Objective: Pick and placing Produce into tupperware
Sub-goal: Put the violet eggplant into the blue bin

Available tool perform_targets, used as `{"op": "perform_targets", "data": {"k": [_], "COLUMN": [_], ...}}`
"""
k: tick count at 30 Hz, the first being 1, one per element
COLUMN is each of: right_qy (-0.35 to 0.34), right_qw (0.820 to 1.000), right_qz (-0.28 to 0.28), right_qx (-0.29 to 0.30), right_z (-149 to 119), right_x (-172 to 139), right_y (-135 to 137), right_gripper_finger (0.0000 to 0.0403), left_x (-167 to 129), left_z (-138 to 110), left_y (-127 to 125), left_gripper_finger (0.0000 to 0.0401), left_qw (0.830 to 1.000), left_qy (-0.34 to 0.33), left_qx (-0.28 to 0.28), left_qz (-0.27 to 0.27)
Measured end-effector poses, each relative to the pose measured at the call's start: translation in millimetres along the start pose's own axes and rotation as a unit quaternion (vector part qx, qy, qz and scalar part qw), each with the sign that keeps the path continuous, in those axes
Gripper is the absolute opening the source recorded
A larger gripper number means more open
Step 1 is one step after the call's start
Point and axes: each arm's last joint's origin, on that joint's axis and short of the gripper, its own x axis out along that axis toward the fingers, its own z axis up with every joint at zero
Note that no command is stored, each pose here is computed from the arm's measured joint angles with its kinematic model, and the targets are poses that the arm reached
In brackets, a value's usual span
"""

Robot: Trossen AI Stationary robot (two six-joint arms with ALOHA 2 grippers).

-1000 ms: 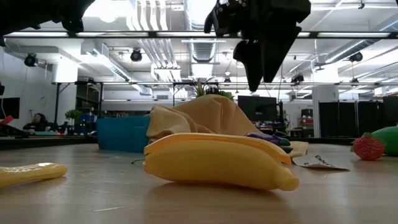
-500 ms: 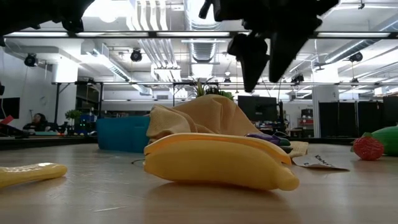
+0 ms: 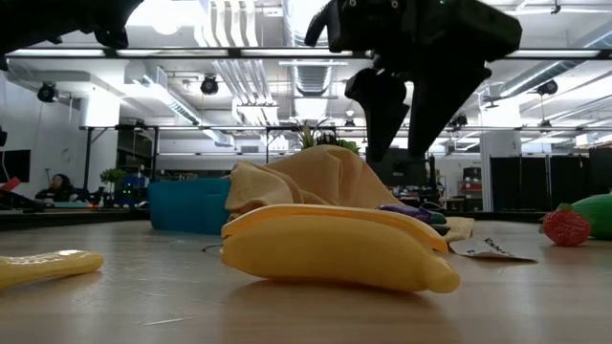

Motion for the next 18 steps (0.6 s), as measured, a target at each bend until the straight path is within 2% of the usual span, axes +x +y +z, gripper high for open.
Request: {"op": "perform_targets", "data": {"k": [18], "right_qy": [-0.005], "right_qw": [1.0], "right_qz": [-0.01], "right_qx": [0.017], "right_z": [-19.7], "right_x": [35.5], "right_y": [-4.0], "right_gripper_finger": [0.0331], "left_x": [0.1], "left_z": [-0.2], "left_y": [0.0], "left_gripper_finger": [0.0151], "left_qw": [1.0], "left_qy": [0.001], "left_qx": [0.0], "left_qz": [0.0]}}
